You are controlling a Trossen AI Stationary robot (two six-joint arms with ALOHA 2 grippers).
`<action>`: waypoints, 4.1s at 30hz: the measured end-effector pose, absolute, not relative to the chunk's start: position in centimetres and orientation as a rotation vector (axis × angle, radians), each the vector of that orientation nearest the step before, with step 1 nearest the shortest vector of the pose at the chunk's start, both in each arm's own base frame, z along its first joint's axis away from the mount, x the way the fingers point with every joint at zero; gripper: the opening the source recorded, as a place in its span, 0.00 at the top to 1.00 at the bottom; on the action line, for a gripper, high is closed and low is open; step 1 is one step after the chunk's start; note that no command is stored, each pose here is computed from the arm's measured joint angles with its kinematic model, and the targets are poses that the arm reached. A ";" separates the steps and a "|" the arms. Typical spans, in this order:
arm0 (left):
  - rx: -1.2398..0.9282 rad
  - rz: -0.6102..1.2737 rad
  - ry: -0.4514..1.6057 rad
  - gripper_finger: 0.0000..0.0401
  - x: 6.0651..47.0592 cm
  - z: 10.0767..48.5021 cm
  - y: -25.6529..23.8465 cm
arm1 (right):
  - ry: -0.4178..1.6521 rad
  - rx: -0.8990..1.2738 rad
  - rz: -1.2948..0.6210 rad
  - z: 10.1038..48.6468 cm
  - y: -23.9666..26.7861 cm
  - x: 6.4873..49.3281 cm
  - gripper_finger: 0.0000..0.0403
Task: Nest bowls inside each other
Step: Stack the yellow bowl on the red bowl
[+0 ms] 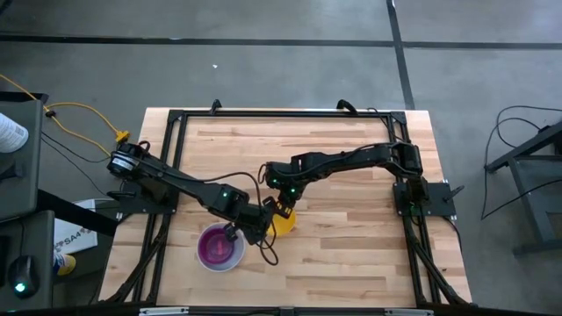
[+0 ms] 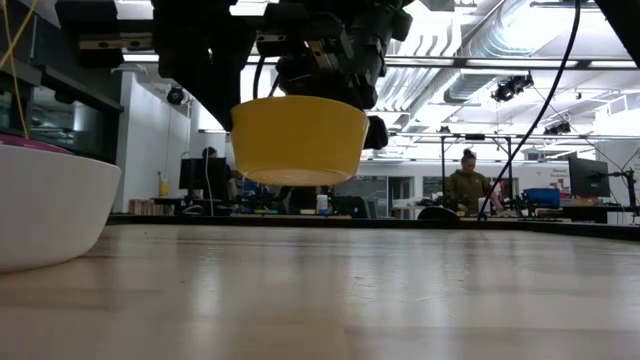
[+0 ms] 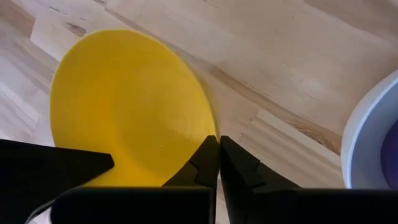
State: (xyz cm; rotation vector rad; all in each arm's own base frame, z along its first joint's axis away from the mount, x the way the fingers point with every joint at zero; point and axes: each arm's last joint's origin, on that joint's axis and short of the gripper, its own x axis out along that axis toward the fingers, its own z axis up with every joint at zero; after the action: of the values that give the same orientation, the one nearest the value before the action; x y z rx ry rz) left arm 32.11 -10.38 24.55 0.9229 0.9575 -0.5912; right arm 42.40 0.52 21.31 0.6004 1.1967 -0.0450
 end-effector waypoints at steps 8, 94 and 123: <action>0.983 -0.588 0.953 1.00 31.8 24.5 -11.3 | 1.176 0.582 -0.066 21.3 0.7 42.6 0.95; 0.857 -0.526 1.099 1.00 31.0 26.8 -10.9 | 1.139 0.612 0.117 21.7 0.3 43.0 0.71; 0.856 -0.593 1.083 1.00 31.0 26.6 -11.1 | 1.073 0.524 0.119 23.5 0.3 42.5 0.68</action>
State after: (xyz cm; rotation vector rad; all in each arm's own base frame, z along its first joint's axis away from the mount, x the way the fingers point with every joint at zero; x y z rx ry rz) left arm 31.04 -11.09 26.56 0.8563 1.0825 -0.5927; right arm 42.52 0.26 23.52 0.5241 1.0734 0.1187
